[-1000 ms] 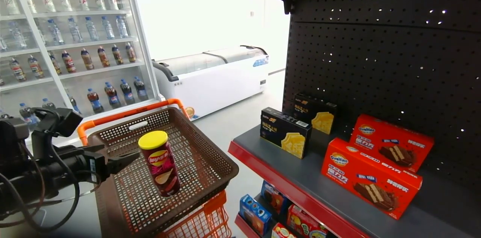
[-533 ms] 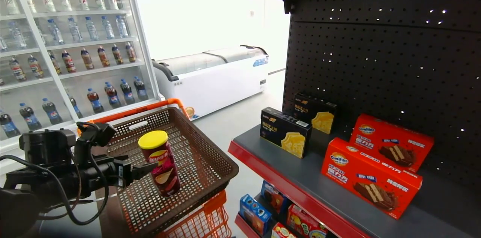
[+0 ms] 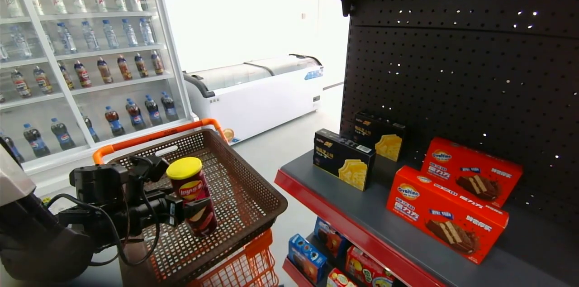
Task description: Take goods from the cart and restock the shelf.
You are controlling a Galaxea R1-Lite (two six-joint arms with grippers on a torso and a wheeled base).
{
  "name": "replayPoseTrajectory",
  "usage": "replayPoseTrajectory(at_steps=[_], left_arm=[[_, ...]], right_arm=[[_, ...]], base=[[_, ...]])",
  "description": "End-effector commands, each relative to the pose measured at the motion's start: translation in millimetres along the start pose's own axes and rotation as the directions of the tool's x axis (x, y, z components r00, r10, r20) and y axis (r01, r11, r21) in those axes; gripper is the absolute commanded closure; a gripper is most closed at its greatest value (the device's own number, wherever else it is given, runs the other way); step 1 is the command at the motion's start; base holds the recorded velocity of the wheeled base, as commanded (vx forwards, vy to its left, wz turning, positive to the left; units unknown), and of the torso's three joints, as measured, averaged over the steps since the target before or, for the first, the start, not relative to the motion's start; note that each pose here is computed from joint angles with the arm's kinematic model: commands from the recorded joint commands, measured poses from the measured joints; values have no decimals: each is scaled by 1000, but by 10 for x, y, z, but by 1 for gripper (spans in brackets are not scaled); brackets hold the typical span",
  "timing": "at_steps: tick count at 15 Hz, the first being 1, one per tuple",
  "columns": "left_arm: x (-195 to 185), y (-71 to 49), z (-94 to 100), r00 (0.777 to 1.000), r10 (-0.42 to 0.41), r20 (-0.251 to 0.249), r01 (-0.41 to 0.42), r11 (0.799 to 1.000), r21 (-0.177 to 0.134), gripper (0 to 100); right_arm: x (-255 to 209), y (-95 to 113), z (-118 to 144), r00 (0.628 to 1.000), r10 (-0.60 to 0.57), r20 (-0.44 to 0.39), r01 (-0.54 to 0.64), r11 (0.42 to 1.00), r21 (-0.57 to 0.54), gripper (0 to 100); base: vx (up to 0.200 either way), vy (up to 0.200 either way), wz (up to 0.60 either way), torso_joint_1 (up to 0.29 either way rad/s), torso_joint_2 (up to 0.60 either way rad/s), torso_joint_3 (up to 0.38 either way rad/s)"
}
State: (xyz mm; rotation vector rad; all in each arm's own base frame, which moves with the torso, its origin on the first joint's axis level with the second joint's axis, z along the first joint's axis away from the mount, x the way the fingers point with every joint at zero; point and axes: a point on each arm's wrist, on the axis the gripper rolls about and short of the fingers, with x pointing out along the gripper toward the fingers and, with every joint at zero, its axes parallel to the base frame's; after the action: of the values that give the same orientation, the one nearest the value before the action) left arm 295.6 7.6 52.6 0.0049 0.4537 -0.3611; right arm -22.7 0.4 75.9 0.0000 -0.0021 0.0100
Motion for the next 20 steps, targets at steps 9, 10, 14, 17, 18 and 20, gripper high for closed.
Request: replayPoseTrajectory(at_steps=[9,10,14,17,18,20], left_arm=[[470,3,-141,998,-29,57,24,995,100,0],[503,21,-194,999,-7,34,4,996,91,0],[546,33,-212,999,10,31,-13,996,89,0],[600,27,-143,998,7,58,-13,994,105,100],[597,28,-132,998,12,61,-18,994,104,100],[586,4,-34,995,5,98,-17,993,117,100]], right_arm=[[0,0,1,1000,1,1,-1,1000,0,0],[0,0,1,1000,1,1,-1,1000,0,0],[0,0,1,1000,1,1,-1,1000,0,0],[0,0,1,1000,-1,1,1,1000,0,0],[0,0,1,1000,1,1,-1,1000,0,0],[0,0,1,1000,1,1,-1,1000,0,0]], base=[[0,0,0,0,0,0],[0,0,0,0,0,0],[0,0,0,0,0,0],[0,0,0,0,0,0],[0,0,0,0,0,0],[0,0,0,0,0,0]])
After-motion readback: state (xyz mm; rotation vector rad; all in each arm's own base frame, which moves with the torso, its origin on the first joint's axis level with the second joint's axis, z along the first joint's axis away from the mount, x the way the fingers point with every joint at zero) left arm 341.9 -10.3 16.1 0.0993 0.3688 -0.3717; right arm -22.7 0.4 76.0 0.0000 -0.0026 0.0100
